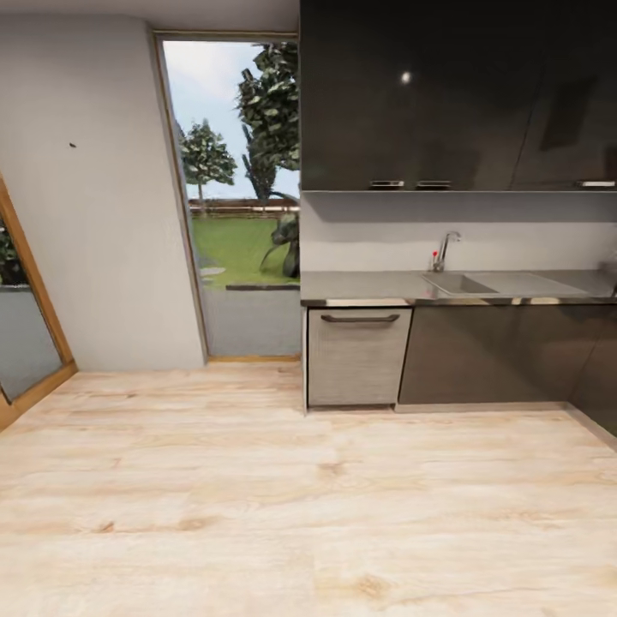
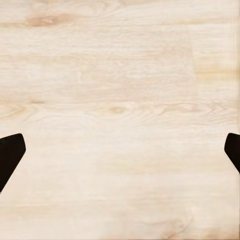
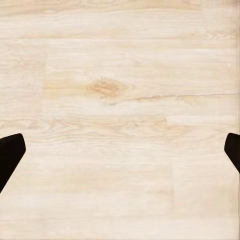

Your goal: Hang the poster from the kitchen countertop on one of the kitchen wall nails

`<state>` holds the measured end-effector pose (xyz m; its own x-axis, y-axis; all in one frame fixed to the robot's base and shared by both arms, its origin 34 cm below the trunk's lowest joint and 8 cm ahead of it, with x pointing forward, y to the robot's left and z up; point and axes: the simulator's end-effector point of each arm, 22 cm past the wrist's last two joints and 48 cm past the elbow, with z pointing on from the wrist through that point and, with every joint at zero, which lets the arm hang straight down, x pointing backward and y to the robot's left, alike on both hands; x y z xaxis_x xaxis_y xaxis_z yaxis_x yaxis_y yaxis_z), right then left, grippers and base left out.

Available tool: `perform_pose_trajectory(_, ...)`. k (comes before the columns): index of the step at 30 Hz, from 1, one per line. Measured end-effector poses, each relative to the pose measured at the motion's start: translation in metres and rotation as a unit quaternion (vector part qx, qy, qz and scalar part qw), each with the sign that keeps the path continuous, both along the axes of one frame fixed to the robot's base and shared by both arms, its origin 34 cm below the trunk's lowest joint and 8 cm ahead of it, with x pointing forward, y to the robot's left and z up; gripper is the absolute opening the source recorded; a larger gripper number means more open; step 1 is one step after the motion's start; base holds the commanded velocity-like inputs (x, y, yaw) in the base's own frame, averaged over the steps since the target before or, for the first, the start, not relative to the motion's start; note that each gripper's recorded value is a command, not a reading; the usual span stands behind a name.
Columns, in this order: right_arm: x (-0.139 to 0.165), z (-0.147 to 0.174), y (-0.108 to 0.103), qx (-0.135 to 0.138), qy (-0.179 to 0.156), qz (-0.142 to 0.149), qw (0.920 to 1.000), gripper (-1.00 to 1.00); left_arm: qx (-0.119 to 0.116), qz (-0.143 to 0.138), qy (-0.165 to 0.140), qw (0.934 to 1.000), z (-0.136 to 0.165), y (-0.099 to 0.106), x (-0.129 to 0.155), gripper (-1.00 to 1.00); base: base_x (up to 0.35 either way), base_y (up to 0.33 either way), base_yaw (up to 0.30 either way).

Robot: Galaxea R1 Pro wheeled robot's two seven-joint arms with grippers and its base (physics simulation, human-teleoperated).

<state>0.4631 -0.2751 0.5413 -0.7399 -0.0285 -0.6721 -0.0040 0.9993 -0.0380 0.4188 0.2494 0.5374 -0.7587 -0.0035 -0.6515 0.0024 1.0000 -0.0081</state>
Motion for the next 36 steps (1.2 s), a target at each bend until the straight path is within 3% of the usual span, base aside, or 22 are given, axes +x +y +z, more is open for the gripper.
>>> perform_pose_trajectory(13, 0.0, 0.0, -0.007, -0.004, 0.0, -0.001, 1.0, 1.0, 0.001, 0.0, 0.0, 1.0, 0.0, 0.001, 0.0, 1.0, 0.324, -0.147, -0.027)
perform_pose_trajectory(36, 0.003, 0.004, -0.016, -0.009, -0.007, -0.003, 0.9999, 1.0, 0.001, 0.0, -0.002, 1.0, 0.001, 0.001, 0.001, 1.0, 0.324, -0.122, -0.28)
